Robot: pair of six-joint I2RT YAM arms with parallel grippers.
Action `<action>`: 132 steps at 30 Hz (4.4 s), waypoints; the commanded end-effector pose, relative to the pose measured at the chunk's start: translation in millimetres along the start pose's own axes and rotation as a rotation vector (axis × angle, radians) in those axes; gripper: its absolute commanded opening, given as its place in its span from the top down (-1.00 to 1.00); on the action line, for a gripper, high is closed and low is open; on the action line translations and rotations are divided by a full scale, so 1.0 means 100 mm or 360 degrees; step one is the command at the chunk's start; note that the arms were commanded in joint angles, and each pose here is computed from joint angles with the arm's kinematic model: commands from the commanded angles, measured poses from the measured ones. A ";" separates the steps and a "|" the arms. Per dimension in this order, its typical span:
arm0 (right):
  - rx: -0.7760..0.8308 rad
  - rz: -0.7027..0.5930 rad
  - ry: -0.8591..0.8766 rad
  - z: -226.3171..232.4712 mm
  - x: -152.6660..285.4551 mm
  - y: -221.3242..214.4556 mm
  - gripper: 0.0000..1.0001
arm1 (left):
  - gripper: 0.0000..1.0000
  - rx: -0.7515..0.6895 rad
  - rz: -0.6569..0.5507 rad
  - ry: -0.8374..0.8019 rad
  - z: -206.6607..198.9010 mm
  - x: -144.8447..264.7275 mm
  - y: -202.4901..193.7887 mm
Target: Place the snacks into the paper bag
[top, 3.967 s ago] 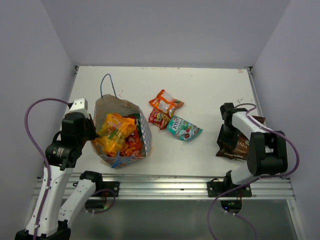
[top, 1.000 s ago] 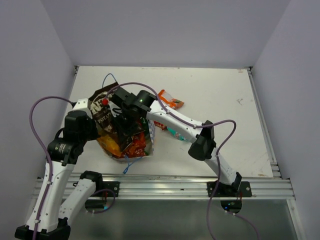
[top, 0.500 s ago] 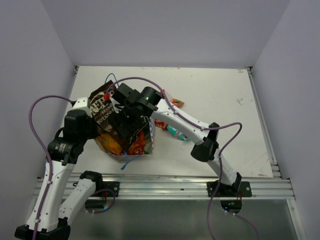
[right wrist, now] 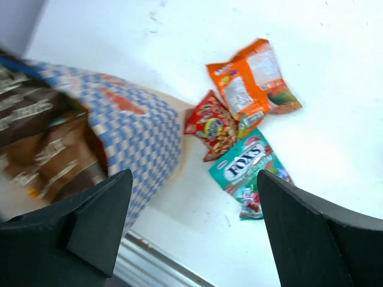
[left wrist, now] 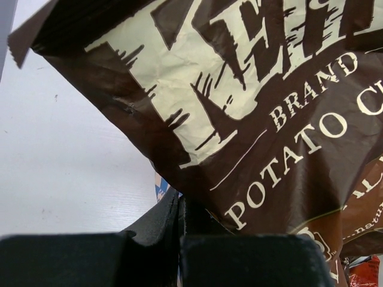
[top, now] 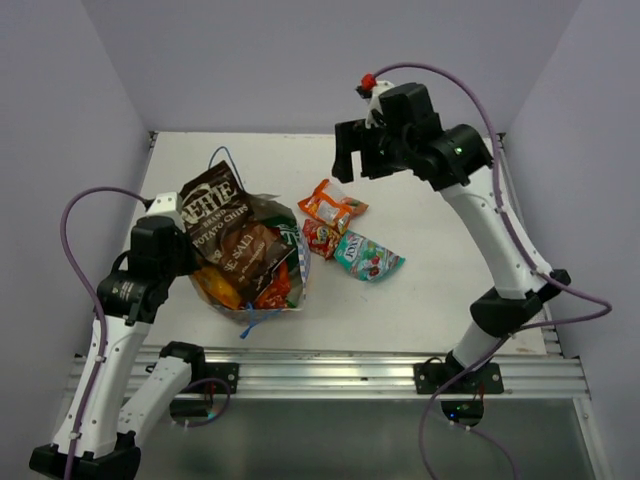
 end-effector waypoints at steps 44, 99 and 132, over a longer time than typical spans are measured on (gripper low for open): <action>-0.0050 0.0161 0.0352 0.35 -0.16 0.10 1.00 | 1.00 0.0000 -0.0150 0.0020 -0.01 0.06 0.28; 0.0345 0.0340 0.0517 1.72 -1.04 -0.76 1.00 | 1.00 0.0028 -0.0160 0.0037 0.05 0.22 0.21; 0.0621 0.0064 0.0424 1.72 -0.92 -0.52 -0.68 | 1.00 0.0021 -0.0148 0.0063 0.03 0.09 0.27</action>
Point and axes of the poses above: each gripper's point midway between its finger pads, its own x axis back along the fingers, its own z axis along the line the jaws close on, y = z × x, the point moved 5 cm from there along x, back along the fingers, and after that the axes turned 3 degrees about -x, right-handed, at the moved point
